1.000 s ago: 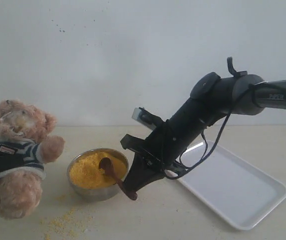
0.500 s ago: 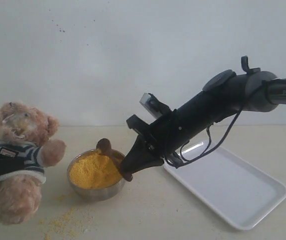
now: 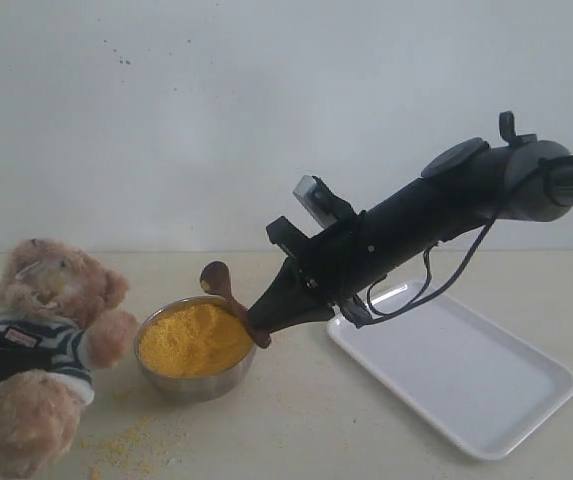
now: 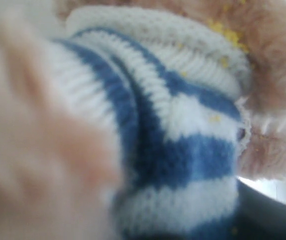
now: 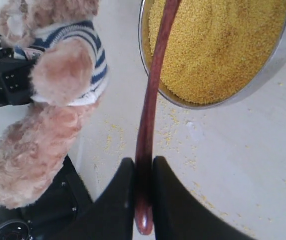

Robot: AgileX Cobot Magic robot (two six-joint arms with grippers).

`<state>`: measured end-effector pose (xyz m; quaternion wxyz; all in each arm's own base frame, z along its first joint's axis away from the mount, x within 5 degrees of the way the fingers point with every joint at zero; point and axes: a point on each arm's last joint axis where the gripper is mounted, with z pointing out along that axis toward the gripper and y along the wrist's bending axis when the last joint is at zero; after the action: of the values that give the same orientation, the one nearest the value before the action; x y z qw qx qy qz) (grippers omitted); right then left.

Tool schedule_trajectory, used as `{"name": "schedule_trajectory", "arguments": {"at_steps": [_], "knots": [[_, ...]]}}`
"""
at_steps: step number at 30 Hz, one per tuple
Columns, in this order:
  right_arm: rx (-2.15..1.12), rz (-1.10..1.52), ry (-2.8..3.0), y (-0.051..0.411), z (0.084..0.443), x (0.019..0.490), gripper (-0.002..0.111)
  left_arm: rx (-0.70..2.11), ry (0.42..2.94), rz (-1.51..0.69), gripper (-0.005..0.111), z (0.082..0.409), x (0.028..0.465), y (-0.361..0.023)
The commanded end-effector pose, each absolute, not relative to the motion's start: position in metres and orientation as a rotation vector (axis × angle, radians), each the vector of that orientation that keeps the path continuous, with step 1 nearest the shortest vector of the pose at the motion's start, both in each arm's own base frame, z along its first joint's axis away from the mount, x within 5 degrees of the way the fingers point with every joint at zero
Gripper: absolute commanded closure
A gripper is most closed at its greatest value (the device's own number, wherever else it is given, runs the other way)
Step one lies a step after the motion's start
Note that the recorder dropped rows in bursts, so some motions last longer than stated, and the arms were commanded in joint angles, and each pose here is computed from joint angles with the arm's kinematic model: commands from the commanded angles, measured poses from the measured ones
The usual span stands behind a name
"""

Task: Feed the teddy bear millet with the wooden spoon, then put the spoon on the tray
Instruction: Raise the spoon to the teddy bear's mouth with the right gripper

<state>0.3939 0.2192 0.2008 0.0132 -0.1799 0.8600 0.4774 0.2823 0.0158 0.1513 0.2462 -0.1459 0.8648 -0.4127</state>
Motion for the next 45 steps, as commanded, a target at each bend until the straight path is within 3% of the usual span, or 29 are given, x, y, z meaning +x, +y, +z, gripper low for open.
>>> {"name": "schedule_trajectory", "arguments": {"at_steps": [1,11,17,45], "knots": [[-0.572,1.494,2.639,0.217,0.213,0.392,0.109,-0.36,2.45,-1.151,0.103,0.149,0.274,0.013],[-0.643,1.463,2.569,0.215,0.236,0.387,0.109,-0.304,2.49,-1.186,0.103,0.148,0.269,0.01],[-0.644,1.461,2.57,0.215,0.236,0.387,0.109,-0.298,2.461,-1.27,0.103,0.152,0.268,0.006],[-0.718,1.585,2.508,0.252,0.242,0.368,0.109,-0.316,2.458,-1.246,0.103,0.151,0.27,0.008]]}}
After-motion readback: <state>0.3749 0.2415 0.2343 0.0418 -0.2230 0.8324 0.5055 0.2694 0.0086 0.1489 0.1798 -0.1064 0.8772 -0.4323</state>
